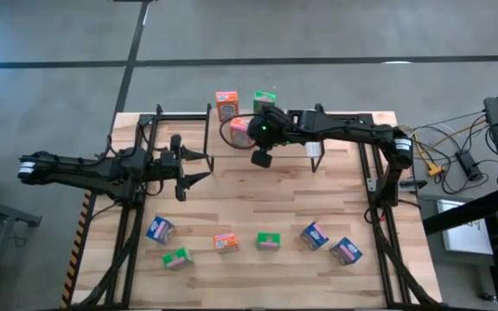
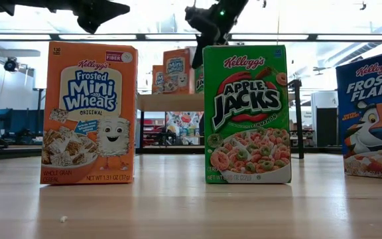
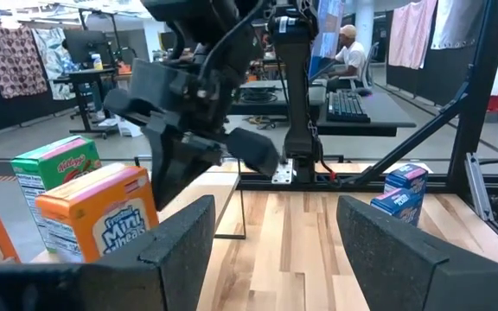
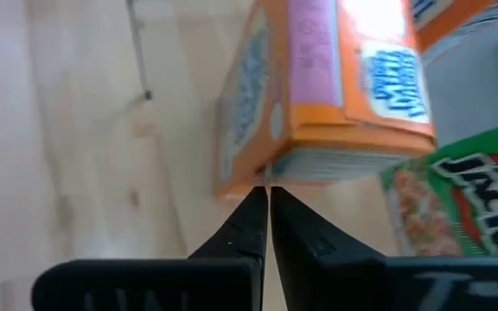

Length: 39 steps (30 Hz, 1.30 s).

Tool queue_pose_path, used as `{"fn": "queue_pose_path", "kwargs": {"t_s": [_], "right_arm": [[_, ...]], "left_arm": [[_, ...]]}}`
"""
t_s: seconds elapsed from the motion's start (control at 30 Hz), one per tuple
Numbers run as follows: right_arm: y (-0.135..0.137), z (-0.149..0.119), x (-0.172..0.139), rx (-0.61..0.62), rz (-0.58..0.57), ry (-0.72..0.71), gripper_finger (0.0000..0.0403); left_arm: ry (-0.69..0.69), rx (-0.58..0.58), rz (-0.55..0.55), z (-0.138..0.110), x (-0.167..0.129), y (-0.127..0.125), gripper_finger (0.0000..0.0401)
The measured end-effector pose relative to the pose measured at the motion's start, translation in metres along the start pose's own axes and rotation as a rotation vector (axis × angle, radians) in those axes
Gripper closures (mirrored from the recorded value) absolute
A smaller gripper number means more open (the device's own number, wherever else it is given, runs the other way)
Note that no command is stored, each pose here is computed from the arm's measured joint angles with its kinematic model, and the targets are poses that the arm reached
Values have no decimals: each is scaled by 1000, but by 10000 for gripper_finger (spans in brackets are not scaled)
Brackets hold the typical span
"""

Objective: Stack cereal on shelf
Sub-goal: Put the right orange cereal box aligned with the other orange cereal box on the shelf

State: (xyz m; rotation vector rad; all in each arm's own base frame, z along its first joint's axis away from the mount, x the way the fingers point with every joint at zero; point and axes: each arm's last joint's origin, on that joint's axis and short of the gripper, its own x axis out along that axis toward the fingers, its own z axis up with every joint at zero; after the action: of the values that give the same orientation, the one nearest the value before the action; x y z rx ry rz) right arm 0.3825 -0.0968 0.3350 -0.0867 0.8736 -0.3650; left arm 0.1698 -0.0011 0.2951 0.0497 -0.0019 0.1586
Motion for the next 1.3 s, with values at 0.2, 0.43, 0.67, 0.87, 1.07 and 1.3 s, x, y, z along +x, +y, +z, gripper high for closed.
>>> {"fn": "queue_pose_path", "kwargs": {"t_s": [0.2,0.43,0.67,0.87,1.07,1.3], "right_arm": [[-3,9,2,-18,-24,-93,394],[-5,17,2,-33,-40,-184,394],[-10,22,3,-36,-59,-241,394],[-12,24,20,-66,-78,-262,394],[-12,25,22,-69,-111,-254,394],[-16,27,22,-89,-145,-274,394]], "left_arm": [[1,0,0,0,0,0,174],[1,0,0,0,0,0,174],[-3,-1,0,0,0,0,174],[-3,-1,0,0,0,0,174],[-2,-1,0,0,0,0,174],[0,-1,0,0,1,0,174]]}}
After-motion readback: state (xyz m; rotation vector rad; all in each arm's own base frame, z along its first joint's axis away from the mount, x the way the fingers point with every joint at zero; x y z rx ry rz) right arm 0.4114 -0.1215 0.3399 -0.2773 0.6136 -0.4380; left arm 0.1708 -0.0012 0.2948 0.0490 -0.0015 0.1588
